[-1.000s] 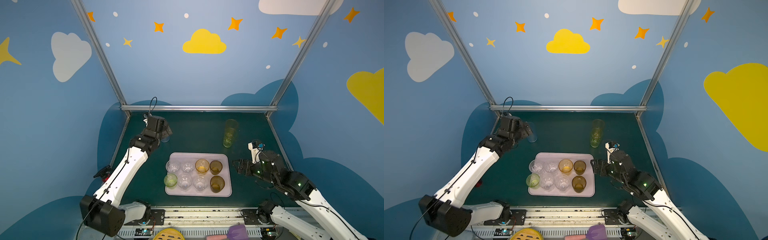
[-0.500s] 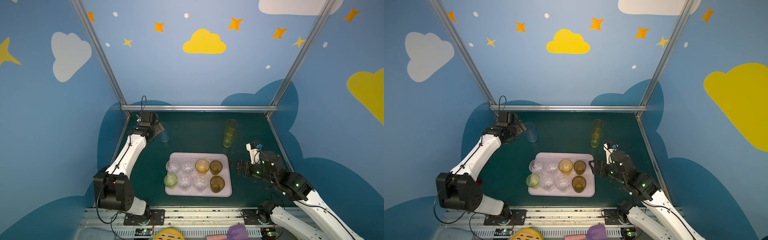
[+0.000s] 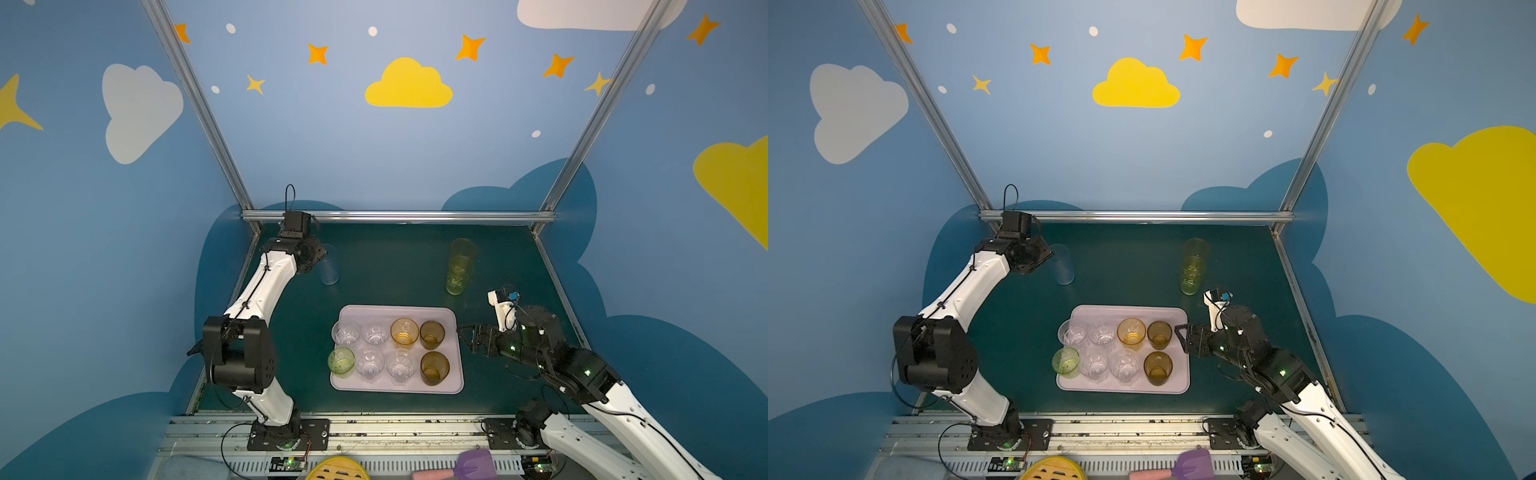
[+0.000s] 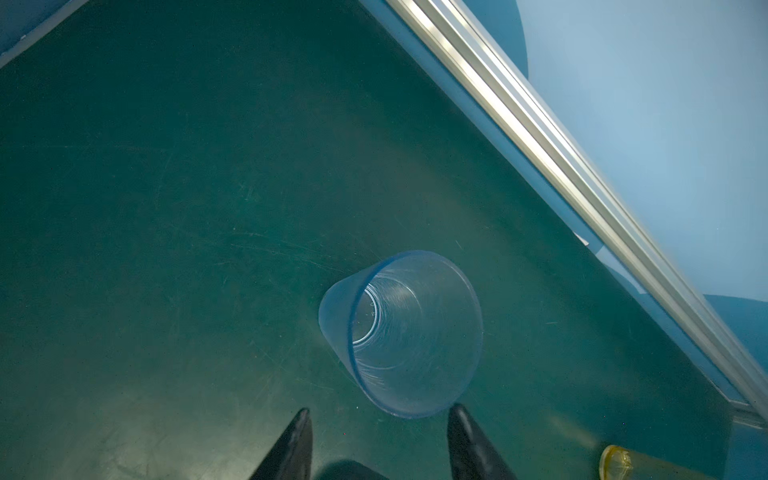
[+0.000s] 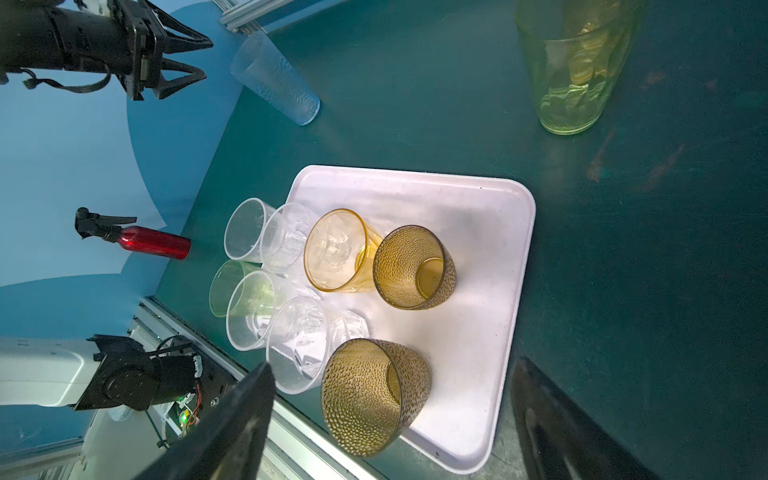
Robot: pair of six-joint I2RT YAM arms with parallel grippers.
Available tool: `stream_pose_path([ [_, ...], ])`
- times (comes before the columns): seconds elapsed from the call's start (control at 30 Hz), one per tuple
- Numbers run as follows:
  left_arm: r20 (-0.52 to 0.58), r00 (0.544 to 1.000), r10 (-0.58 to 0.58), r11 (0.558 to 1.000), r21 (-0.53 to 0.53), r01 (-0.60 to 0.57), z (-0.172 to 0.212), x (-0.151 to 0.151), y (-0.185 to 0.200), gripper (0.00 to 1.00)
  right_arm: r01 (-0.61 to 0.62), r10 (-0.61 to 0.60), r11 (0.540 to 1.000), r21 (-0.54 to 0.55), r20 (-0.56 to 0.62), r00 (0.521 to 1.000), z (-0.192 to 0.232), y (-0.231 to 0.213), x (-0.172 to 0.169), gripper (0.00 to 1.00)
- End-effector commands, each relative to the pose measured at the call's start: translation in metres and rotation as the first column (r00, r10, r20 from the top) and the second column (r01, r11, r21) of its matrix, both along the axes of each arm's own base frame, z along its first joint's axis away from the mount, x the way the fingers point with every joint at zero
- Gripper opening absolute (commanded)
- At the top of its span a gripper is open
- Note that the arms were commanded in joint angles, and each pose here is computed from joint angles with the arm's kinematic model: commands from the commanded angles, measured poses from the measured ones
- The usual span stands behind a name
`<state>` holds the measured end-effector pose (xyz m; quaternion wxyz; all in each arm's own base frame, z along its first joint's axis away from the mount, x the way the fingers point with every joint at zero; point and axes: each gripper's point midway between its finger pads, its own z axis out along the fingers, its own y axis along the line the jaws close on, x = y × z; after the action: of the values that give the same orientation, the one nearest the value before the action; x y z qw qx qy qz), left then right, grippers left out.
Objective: Place the glasses into the tray
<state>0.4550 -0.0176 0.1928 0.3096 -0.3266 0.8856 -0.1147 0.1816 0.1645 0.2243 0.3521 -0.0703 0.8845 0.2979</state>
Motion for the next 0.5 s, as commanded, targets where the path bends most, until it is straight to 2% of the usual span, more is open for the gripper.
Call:
stream_pose_path([
  [0.0, -0.041, 0.999, -0.025, 0.999, -0.048, 0.023, -0.004, 0.001, -0.003, 0.49, 0.002, -0.003, 1.000, 0.022, 0.016, 1.000, 0.002, 0.000, 0.001, 0.87],
  [0.03, -0.051, 0.998, -0.029, 0.998, -0.052, 0.026, -0.006, 0.003, -0.003, 0.48, 0.002, -0.003, 1.000, 0.023, 0.013, 1.000, 0.001, 0.000, 0.001, 0.88],
  [0.13, -0.083, 0.996, -0.041, 0.998, -0.060, 0.036, -0.012, 0.006, -0.004, 0.38, 0.009, -0.009, 1.000, 0.024, 0.011, 1.000, -0.001, -0.001, 0.000, 0.88],
  [0.2, -0.104, 0.993, -0.049, 0.997, -0.061, 0.043, -0.015, 0.007, -0.005, 0.40, 0.016, -0.016, 1.000, 0.022, 0.008, 1.000, -0.002, -0.003, 0.001, 0.88],
  [0.3, -0.148, 0.988, -0.049, 0.998, -0.053, 0.041, -0.022, 0.006, -0.003, 0.35, 0.023, -0.023, 1.000, 0.018, -0.003, 1.000, -0.007, -0.004, 0.000, 0.88],
  [0.47, -0.185, 0.982, -0.050, 0.998, -0.035, 0.044, -0.028, 0.003, 0.000, 0.35, 0.031, -0.030, 0.999, 0.018, -0.015, 0.999, -0.010, -0.006, 0.000, 0.88],
])
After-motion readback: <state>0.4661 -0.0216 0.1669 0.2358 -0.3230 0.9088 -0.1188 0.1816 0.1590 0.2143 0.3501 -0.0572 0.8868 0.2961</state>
